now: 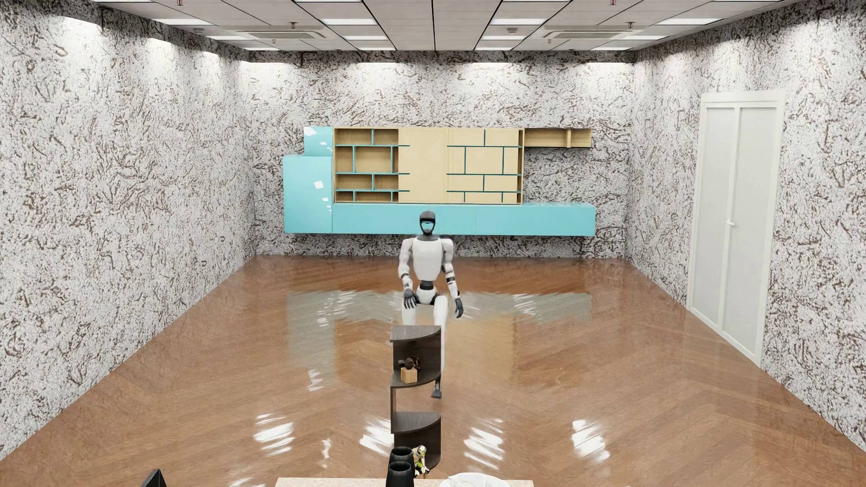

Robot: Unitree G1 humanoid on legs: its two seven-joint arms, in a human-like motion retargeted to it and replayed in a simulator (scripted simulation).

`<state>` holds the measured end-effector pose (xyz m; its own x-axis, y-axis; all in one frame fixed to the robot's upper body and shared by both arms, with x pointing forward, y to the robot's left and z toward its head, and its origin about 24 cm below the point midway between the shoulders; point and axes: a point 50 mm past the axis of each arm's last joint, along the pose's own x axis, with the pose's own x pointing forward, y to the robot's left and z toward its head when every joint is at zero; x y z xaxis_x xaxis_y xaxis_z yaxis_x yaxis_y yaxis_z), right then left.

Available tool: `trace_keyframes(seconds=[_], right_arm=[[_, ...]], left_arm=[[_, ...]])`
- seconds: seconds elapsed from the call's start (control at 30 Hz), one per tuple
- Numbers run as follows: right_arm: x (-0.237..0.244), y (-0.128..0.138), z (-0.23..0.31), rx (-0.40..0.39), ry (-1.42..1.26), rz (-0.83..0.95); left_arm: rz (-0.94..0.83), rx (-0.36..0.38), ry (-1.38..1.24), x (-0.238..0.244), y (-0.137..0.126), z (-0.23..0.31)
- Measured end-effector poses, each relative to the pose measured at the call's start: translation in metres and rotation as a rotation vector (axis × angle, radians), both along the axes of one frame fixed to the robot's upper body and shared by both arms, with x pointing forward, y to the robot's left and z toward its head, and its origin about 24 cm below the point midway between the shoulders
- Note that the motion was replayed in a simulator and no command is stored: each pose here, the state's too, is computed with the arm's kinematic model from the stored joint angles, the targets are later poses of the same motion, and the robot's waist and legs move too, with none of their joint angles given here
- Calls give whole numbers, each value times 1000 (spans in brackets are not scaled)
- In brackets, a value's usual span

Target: Walk towards the shelves

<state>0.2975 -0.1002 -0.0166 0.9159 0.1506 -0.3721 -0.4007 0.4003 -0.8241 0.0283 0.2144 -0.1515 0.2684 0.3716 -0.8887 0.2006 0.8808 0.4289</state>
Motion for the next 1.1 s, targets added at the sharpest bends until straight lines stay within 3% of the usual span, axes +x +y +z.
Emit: trace_keyframes(seconds=[0.1,0.17,0.23,0.27,0.33,0.4,0.43,0.47,0.53,0.6,0.67,0.7,0.73,0.77,0.83,0.9,0.97,1.03,1.1], right_arm=[[11,8,46,120,-253,27],[-10,-20,28,95,-207,-62],[-48,-55,-20,65,9,-246],[-72,-69,-49,23,172,-330],[-141,-96,-105,-149,558,-413],[-226,-119,-135,-298,946,-353],[-265,-127,-139,-290,1099,-347],[-302,-135,-137,-231,1198,-411],[-363,-140,-126,-96,1239,-674],[-383,-133,-124,-91,1191,-842],[-345,-137,-133,-174,1140,-806],[-302,-137,-136,-195,1051,-729],[-250,-131,-132,-190,886,-651],[-200,-119,-120,-136,672,-589],[-124,-87,-82,71,292,-471],[-73,-55,-32,222,36,-292],[-46,-34,13,302,-160,-166],[-42,-33,30,362,-240,-189],[-48,-41,15,329,-177,-258]], left_arm=[[9,-55,122,-30,-8,-5],[-78,-94,200,-35,-18,-10],[-198,-111,196,-20,-21,-12],[-244,-97,147,-6,-19,-10],[-305,-41,15,29,-12,-3],[-428,-13,-121,68,-16,8],[-507,-11,-207,87,-19,17],[-582,-9,-305,105,-24,28],[-664,1,-474,127,-27,50],[-535,50,-573,132,-11,64],[-210,174,-573,117,1,55],[-138,214,-520,109,0,45],[-171,203,-451,104,-3,36],[-257,164,-379,99,-5,28],[-370,116,-270,86,2,20],[-351,94,-210,79,10,18],[-265,91,-159,71,15,15],[-236,80,-92,69,7,7],[-360,46,-31,73,-4,3]])
